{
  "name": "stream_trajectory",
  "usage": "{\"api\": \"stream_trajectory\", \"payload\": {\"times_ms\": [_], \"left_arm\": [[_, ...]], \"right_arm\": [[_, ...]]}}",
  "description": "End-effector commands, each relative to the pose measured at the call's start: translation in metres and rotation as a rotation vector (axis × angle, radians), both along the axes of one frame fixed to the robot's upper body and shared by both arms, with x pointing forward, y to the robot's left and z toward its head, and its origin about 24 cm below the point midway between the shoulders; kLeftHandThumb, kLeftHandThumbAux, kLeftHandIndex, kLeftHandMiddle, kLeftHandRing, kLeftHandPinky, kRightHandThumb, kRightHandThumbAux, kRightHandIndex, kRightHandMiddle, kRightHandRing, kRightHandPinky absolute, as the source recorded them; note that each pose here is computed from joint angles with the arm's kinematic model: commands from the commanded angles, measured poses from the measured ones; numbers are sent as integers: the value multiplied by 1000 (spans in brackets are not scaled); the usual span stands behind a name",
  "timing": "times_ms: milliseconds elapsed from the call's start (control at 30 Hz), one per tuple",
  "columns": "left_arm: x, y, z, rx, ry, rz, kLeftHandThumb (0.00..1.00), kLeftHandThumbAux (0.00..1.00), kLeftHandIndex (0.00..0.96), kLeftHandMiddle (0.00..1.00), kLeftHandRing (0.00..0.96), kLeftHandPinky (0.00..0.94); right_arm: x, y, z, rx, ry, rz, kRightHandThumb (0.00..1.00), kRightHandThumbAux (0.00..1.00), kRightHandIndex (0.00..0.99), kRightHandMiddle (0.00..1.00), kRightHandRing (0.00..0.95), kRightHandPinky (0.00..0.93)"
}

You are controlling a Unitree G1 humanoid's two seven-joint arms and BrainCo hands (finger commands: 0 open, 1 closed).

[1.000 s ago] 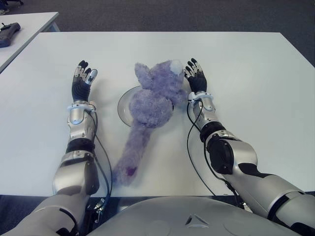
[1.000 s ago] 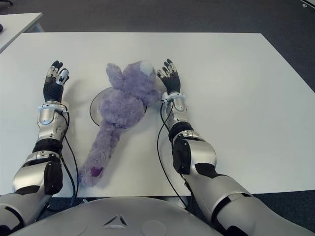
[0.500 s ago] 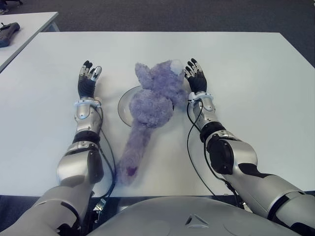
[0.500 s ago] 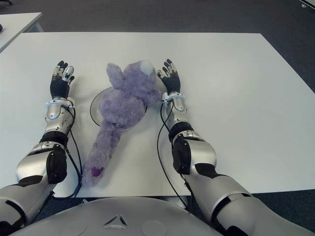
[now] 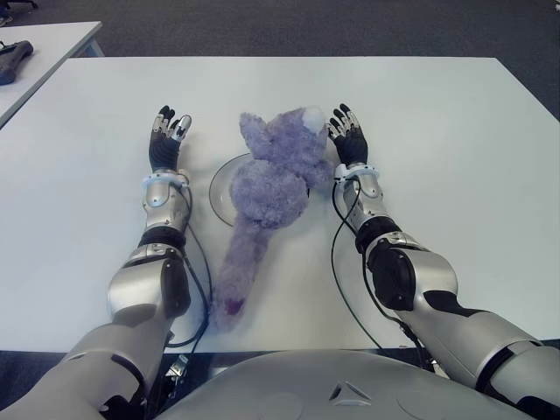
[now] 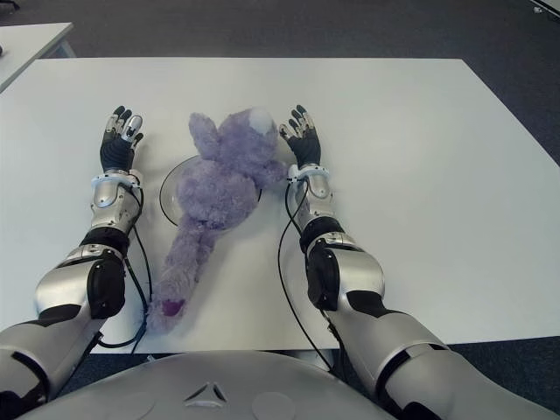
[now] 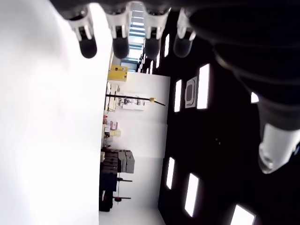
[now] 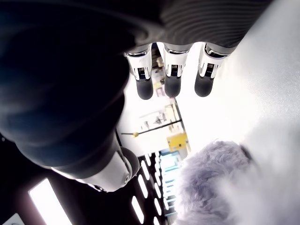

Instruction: Put the doll into the plate.

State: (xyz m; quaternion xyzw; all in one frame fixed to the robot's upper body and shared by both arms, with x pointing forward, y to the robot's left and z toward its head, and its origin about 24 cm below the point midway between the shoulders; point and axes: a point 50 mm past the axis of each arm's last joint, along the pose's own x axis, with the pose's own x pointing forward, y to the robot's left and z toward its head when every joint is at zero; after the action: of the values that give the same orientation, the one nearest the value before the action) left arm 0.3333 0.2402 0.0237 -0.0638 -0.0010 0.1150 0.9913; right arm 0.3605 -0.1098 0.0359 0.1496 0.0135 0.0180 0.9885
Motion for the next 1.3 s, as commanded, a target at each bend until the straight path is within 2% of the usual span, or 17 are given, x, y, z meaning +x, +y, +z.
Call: {"api": "stream_trajectory", "payload": {"times_ms": [33,133,300,567,733,1100,1300], "left_arm": [[-59,-32,-90,-133,370,-33,0,573,0,59,30,14],[-63,-36,-93,-126,373,-50,0,566,6,73,46,29],[-80,-50,-106,-110,384,-111,0,556,0,63,36,14],[-94,-59,-117,-87,433,-153,0,538,0,64,41,32],[-103,-60,-123,-85,456,-162,0,516,17,72,53,55],[-101,-52,-119,-139,406,-27,0,528,43,92,75,72],[-100,-56,-118,-134,404,20,2,544,42,80,62,51]], "right_arm": [[-72,11,-98,91,413,-2,467,853,33,7,5,67],[-73,11,-99,90,414,0,461,846,35,18,17,83],[-73,12,-99,90,410,3,461,858,34,23,29,105],[-74,12,-99,88,408,5,478,864,35,41,56,130],[-75,11,-100,83,408,7,400,857,32,46,62,134],[-76,12,-101,77,408,3,346,859,42,39,54,111],[-77,13,-101,81,407,7,386,869,38,35,47,113]]}}
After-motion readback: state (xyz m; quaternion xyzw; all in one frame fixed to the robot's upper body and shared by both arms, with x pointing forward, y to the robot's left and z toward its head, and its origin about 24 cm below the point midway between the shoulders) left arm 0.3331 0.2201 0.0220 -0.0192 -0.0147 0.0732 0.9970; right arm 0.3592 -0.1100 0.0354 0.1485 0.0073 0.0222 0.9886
